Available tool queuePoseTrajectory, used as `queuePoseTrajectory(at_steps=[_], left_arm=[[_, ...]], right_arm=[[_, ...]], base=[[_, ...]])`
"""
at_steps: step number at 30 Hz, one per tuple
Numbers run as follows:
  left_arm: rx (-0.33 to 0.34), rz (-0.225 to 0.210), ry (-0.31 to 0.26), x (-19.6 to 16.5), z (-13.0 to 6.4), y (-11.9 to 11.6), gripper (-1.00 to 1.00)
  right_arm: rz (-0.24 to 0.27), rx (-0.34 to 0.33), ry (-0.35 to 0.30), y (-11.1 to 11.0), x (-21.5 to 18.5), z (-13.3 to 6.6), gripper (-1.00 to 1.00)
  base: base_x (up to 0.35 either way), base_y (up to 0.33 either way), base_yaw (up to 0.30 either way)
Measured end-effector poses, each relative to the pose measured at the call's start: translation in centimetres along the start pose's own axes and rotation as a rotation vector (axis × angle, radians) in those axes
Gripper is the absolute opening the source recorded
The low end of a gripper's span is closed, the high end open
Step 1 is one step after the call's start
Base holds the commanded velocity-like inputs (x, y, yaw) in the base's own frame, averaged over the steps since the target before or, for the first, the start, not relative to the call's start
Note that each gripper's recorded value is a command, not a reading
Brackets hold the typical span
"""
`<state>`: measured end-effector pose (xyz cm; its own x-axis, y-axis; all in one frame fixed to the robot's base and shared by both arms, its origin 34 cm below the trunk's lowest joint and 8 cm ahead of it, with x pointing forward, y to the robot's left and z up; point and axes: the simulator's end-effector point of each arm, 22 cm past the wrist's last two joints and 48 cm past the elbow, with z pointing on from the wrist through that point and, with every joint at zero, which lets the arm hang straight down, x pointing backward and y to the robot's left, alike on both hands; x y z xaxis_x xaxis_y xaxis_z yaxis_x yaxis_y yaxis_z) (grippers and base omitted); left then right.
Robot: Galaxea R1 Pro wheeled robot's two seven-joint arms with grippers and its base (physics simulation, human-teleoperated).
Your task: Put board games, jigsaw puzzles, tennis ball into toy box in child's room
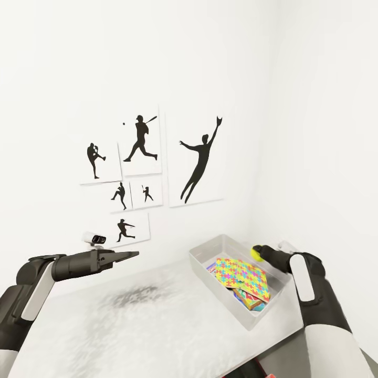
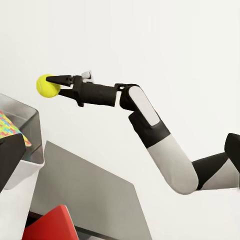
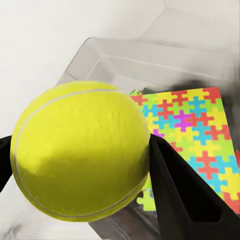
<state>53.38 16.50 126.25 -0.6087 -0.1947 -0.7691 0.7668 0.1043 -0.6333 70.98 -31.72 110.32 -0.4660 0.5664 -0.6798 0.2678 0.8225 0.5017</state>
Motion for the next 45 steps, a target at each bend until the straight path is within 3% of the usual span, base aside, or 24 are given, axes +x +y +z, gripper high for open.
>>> queuePoseTrajectory(at_steps=[5, 12, 17, 25, 39, 45], left_arm=[[0.000, 0.000, 0.000, 0.0, 0.0, 0.0, 1.00], [0.000, 0.000, 0.001, 0.0, 0.0, 0.0, 1.00], [0.000, 0.000, -0.001, 0.0, 0.0, 0.0, 1.00], [-0.001, 0.001, -0.002, -0.1, -0.1, 0.0, 1.00], [0.001, 0.000, -0.002, -0.1, -0.1, 0.0, 1.00], [0.002, -0.008, -0.002, 0.0, -0.1, 0.3, 1.00]], right_arm=[[0.011, 0.055, 0.073, -1.7, 0.7, 2.5, -1.00], [0.026, 0.128, 0.085, -5.6, 0.6, 3.7, -1.00], [0.028, 0.148, 0.096, -6.5, 0.9, 3.9, -1.00], [0.016, 0.272, 0.070, -11.3, -1.2, 2.6, -1.00], [0.010, 0.277, 0.062, -11.4, -2.0, 2.2, -1.00], [-0.015, 0.253, 0.072, -9.4, -3.7, 2.1, -1.00]], base=[[0.000, 0.000, 0.000], [0.000, 0.000, 0.000], [0.000, 0.000, 0.000], [0.000, 0.000, 0.000], [0.000, 0.000, 0.000], [0.000, 0.000, 0.000]])
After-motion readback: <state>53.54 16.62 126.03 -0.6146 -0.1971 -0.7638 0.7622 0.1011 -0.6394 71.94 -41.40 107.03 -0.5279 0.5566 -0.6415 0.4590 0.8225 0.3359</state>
